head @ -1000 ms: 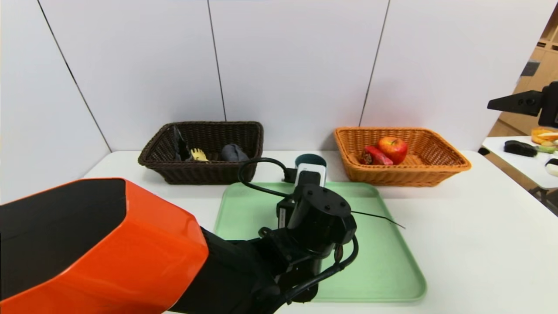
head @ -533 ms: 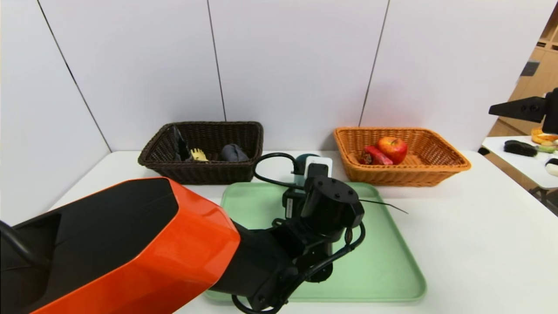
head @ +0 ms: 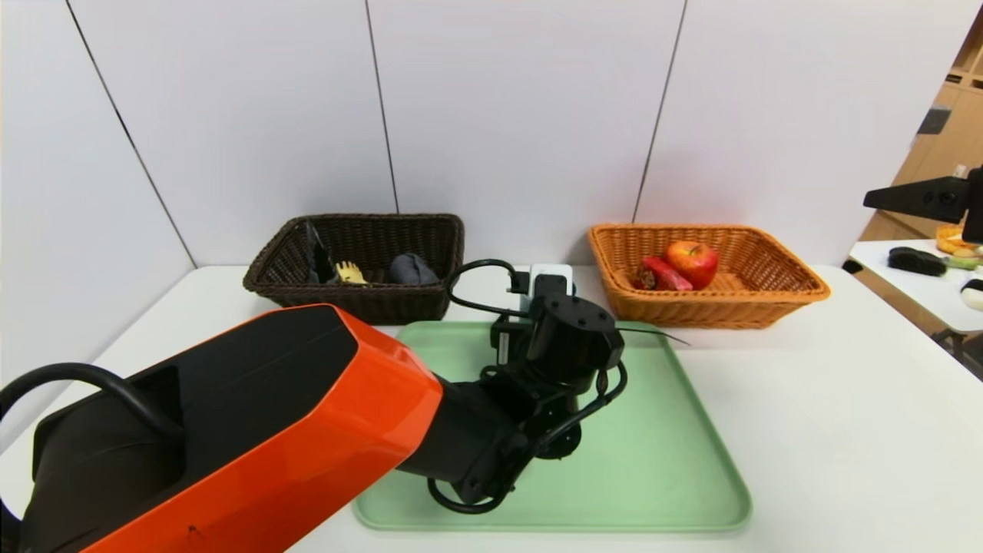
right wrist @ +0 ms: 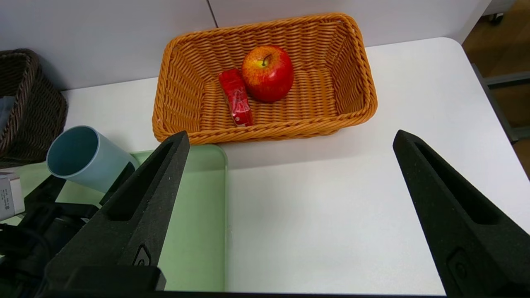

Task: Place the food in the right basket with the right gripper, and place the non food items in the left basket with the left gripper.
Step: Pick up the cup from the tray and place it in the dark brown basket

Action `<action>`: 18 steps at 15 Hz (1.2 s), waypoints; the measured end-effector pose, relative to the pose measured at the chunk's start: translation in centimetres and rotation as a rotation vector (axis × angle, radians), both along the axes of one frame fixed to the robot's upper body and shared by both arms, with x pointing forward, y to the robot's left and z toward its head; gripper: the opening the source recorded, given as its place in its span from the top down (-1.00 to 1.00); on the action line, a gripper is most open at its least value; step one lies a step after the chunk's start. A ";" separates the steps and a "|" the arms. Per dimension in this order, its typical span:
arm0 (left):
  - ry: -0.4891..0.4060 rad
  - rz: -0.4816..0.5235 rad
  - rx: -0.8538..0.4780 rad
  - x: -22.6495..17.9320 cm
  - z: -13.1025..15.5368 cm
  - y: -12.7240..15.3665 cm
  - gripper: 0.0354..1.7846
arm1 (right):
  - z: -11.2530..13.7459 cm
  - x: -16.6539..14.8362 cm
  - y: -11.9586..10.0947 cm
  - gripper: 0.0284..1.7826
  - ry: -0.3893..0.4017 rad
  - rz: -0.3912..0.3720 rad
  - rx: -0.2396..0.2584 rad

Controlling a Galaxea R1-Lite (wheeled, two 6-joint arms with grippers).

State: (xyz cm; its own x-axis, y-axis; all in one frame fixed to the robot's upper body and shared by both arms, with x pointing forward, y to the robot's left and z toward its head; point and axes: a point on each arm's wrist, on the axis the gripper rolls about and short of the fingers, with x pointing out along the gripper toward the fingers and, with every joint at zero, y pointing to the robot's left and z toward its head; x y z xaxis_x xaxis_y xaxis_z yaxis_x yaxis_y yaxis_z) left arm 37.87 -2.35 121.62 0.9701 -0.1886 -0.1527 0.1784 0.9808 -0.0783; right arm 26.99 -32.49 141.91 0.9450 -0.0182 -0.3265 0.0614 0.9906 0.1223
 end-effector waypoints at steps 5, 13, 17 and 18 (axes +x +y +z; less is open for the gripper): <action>-0.003 0.031 -0.004 1.6 -0.6 0.3 -0.89 | -0.2 -0.3 0.2 -0.90 0.005 0.014 -0.001; -0.022 0.052 0.002 3.3 -0.9 0.1 -0.89 | -1.0 -1.3 1.1 -0.90 0.017 0.071 -0.006; -0.019 0.051 0.006 3.4 -1.2 0.0 -0.89 | -1.1 -1.6 1.2 -0.90 0.019 0.084 -0.011; -0.019 0.050 0.007 3.4 -1.3 0.0 -0.89 | -1.2 -1.7 1.2 -0.90 0.021 0.086 -0.011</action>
